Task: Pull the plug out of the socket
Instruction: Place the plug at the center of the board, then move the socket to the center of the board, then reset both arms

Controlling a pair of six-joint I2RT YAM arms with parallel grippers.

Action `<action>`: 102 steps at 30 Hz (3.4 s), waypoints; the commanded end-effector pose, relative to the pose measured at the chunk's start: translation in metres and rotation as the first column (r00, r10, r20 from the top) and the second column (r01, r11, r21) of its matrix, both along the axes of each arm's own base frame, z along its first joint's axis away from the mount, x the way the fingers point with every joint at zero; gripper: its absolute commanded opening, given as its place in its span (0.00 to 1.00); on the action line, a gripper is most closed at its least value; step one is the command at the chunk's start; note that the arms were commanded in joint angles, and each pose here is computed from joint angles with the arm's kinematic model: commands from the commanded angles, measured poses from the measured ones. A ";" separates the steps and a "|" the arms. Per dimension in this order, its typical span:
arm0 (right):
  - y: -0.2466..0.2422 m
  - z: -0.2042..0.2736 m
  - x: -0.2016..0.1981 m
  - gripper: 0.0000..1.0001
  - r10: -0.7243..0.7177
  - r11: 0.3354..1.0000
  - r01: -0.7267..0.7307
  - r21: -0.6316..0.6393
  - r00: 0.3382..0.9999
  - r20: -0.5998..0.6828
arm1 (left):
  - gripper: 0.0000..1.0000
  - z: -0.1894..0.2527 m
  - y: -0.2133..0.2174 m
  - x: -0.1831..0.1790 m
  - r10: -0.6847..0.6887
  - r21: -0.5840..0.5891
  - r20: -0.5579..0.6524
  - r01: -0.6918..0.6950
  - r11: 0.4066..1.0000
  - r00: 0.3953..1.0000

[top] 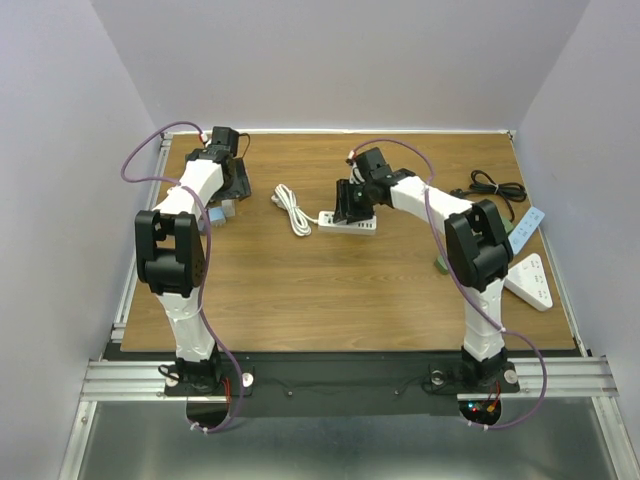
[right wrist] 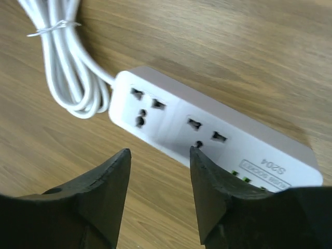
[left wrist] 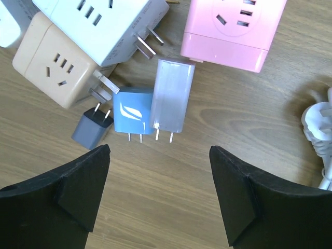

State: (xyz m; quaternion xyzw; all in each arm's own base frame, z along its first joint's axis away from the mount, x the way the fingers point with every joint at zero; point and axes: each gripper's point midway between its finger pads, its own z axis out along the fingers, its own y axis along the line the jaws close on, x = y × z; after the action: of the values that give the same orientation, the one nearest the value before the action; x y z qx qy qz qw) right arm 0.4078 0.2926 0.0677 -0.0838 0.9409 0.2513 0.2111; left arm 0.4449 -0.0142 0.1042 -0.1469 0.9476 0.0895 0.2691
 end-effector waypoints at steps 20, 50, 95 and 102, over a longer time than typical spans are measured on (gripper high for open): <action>0.103 0.017 0.065 0.81 0.244 0.919 -0.095 -0.382 0.899 0.364 | 0.90 0.126 -0.037 -0.068 0.017 -0.287 0.351 0.091 0.954 0.936; -0.147 -0.029 0.040 0.01 -0.126 0.791 0.248 -0.558 0.960 0.249 | 0.87 0.106 -0.082 -0.077 -0.087 -0.451 0.394 0.274 0.850 0.915; -0.172 0.286 -0.098 1.00 -0.461 0.885 0.347 0.309 0.742 0.486 | 0.99 0.263 -0.138 -0.060 -0.202 -0.360 0.774 0.679 0.639 0.600; -0.175 0.314 -0.130 1.00 -0.484 0.867 0.317 0.384 0.719 0.499 | 0.99 0.300 -0.154 -0.064 -0.222 -0.337 0.818 0.754 0.564 0.531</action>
State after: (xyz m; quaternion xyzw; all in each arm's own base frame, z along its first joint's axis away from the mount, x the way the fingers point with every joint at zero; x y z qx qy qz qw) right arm 0.2959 0.1155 0.3684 0.0780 0.7944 0.2617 0.5426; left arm 0.3860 -0.1535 0.3580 -0.0052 0.7732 -0.3677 0.5167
